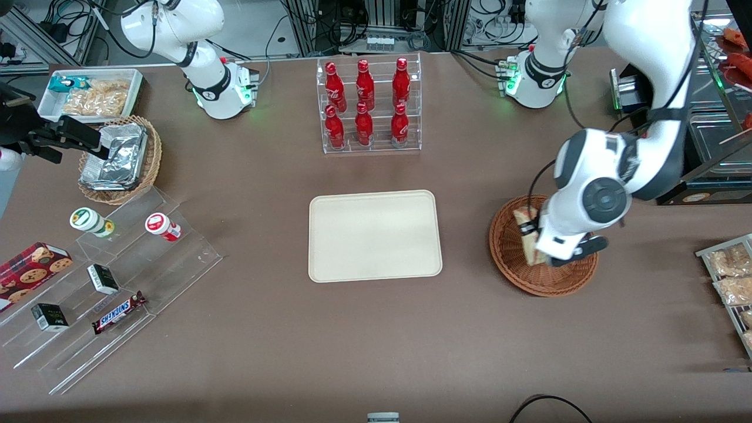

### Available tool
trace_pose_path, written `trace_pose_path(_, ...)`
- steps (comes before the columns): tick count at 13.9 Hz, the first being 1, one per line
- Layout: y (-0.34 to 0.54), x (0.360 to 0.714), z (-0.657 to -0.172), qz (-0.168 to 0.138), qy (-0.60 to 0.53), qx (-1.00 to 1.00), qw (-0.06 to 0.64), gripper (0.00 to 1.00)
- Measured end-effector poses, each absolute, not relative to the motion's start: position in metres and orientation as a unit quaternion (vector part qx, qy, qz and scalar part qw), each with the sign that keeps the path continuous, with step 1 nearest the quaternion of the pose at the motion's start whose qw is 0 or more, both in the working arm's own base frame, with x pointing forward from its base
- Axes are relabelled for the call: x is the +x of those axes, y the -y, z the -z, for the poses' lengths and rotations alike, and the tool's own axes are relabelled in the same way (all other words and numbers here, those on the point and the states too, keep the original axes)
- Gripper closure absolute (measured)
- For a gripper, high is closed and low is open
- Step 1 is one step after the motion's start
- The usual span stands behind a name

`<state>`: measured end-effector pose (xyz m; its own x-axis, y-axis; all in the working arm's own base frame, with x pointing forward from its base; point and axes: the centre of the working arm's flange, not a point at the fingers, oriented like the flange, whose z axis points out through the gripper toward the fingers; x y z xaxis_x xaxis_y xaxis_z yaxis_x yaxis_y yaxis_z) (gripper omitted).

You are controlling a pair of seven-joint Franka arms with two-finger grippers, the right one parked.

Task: Place sandwich from basket to tray
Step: 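Lift the sandwich and carry it over the cream tray, then lower the sandwich onto the tray and open the left gripper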

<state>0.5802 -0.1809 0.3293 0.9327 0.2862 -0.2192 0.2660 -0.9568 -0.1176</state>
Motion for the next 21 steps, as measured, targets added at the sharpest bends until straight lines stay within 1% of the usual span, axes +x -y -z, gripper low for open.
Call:
trace_pose_path(2, 0.227, 0.579, -0.322, -0.121, 0.111, -0.986, 0.033, 0.86)
trace_pose_path(5, 0.302, 0.565, -0.315, -0.116, 0.087, -0.989, 0.033, 0.86)
trace_pose_path(9, 0.378, 0.551, -0.291, -0.095, 0.100, -0.990, 0.019, 0.86)
trace_pose_path(12, 0.434, 0.529, -0.273, -0.090, 0.108, -0.990, 0.017, 0.86)
trace_pose_path(16, 0.490, 0.510, -0.258, -0.076, 0.126, -0.989, 0.011, 0.86)
trace_pose_path(19, 0.516, 0.504, -0.247, -0.060, 0.140, -0.988, 0.018, 0.86)
trace_pose_path(21, 0.524, 0.504, -0.243, -0.058, 0.142, -0.988, 0.016, 0.86)
